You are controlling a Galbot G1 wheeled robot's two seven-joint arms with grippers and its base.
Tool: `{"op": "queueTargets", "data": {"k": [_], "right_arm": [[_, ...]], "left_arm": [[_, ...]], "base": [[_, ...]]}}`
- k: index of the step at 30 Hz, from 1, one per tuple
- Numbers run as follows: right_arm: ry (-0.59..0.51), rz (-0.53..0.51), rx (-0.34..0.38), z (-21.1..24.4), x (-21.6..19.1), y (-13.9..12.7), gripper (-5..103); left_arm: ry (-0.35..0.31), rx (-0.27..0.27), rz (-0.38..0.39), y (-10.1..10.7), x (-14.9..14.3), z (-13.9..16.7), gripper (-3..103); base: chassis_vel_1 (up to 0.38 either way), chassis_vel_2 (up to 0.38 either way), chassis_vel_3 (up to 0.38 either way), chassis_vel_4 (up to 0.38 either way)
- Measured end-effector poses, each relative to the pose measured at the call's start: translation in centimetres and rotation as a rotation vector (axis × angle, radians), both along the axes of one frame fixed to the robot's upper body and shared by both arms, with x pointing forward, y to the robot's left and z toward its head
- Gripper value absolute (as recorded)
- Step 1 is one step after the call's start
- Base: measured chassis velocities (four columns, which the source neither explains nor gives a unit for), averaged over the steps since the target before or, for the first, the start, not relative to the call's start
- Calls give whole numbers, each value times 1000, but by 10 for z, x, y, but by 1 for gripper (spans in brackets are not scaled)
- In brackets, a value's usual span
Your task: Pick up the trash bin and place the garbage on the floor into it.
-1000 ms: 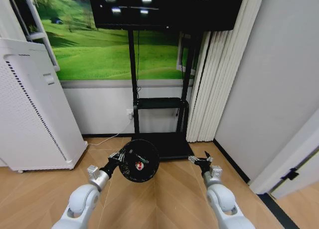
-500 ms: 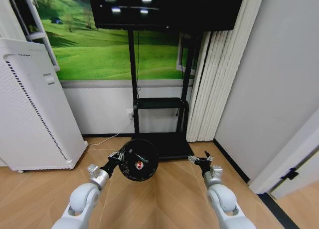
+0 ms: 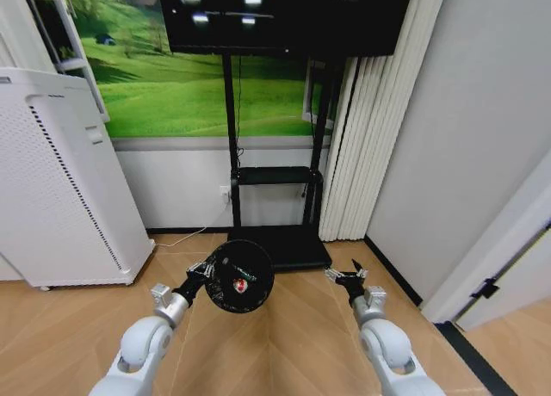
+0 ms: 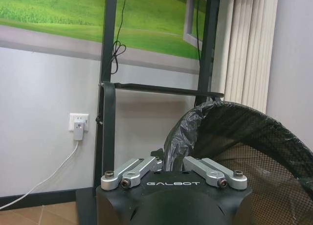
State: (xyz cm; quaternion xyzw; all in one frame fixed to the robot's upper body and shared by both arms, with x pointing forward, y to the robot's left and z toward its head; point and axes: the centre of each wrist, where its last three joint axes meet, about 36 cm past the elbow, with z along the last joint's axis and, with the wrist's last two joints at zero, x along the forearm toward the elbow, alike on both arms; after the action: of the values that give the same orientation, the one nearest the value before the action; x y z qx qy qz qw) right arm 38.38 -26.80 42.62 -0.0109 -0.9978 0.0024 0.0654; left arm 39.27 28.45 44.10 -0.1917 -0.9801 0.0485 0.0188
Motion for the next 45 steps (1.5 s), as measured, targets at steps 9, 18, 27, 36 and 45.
{"op": "queueTargets", "data": {"k": [9,18,27,36,45], "right_arm": [[4,5,8,0,1,-3,100],[-1,20,10,-8,-2,-1,100],[11,35,-29,-7,-5,1,100],[15,42,-49,-8,-9,2,100],[8,47,-48,-8,-9,2,100]], "left_arm": [[7,-3,2,-2,1,-3,7],[12,-6,3,-2,0,-3,7],[6,-5,10,-1,1,1,7],[7,-7,12,-2,1,1,7],[8,-7,20,-1,0,1,7]], "base": [[84,-87,-89,91],[76,-77,-71,74],[0,0,0,0],[18,12,-15,-13],[142,141,-124,-142]]}}
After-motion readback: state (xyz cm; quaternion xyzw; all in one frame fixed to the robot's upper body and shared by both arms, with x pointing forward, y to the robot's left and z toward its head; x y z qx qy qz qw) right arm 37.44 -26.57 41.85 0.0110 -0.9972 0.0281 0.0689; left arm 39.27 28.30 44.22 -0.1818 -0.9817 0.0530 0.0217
